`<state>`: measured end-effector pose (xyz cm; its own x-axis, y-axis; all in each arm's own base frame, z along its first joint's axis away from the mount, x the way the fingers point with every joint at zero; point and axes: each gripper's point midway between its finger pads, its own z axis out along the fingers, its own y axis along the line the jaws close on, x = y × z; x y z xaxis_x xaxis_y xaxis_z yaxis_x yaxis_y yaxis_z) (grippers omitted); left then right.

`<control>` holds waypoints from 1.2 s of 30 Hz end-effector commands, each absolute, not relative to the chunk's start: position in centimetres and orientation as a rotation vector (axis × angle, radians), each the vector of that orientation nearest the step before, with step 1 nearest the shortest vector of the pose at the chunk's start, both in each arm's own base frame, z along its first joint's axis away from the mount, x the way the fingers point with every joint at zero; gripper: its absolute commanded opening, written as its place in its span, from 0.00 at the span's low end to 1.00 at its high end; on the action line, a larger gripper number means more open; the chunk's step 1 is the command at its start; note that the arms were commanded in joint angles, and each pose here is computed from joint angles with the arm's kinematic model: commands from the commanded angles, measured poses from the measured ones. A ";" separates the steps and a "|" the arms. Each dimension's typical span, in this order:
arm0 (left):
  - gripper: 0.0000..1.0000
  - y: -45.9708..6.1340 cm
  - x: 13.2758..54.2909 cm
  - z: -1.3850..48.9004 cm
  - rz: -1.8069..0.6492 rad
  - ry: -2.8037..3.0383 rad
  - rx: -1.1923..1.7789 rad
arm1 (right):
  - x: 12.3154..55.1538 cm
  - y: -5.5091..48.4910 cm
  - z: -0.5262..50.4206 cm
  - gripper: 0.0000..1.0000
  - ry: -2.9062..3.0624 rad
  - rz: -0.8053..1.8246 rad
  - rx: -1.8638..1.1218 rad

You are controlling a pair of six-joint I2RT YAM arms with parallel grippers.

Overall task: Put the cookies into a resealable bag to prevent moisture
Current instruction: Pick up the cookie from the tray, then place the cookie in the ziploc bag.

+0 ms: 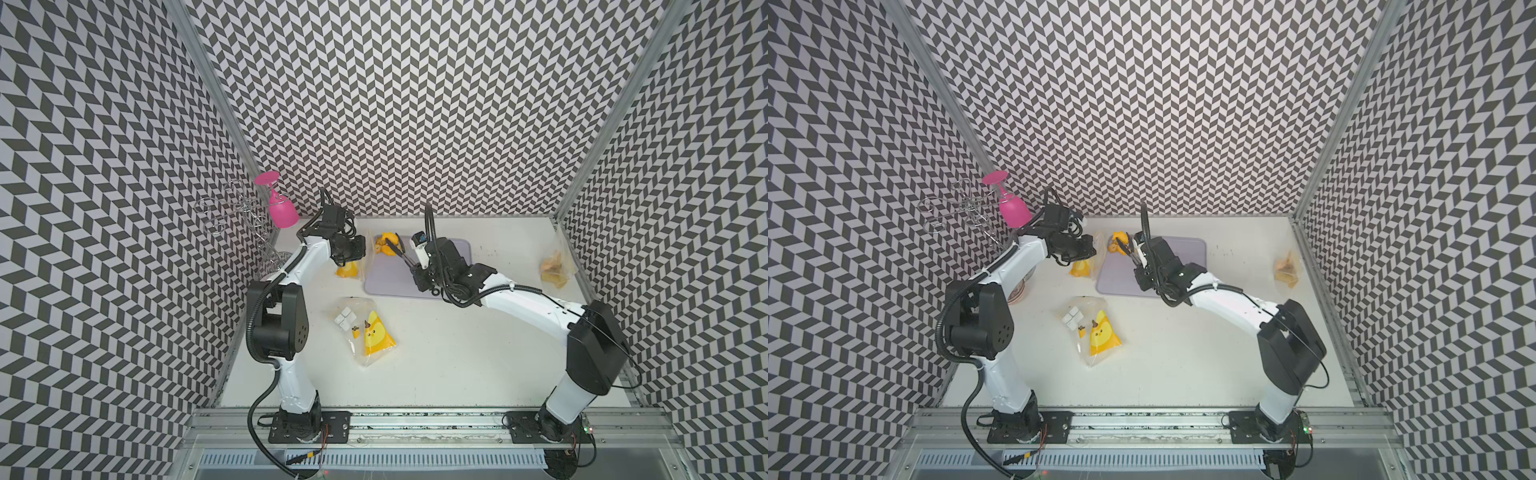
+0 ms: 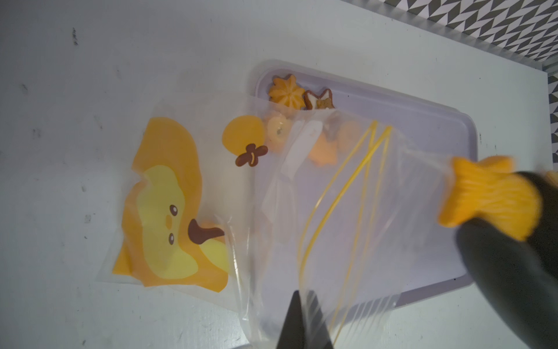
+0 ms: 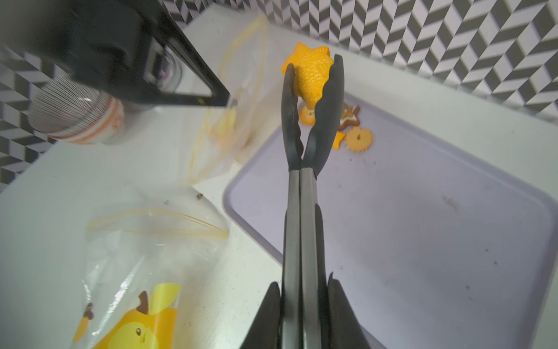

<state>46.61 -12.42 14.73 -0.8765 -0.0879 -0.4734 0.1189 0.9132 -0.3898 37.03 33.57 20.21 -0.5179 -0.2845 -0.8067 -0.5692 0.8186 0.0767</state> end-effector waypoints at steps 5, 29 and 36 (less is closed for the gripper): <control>0.00 -13.3 46.3 14.4 -0.587 2.592 0.070 | 36.3 36.1 23.3 0.15 2.008 0.464 -0.678; 0.00 -13.5 46.3 14.8 -0.600 2.583 0.082 | 36.5 37.7 16.0 0.13 2.105 0.106 -0.857; 0.00 -13.6 46.2 14.5 -0.608 2.588 0.086 | 36.1 39.1 14.7 0.13 2.073 -0.030 -0.939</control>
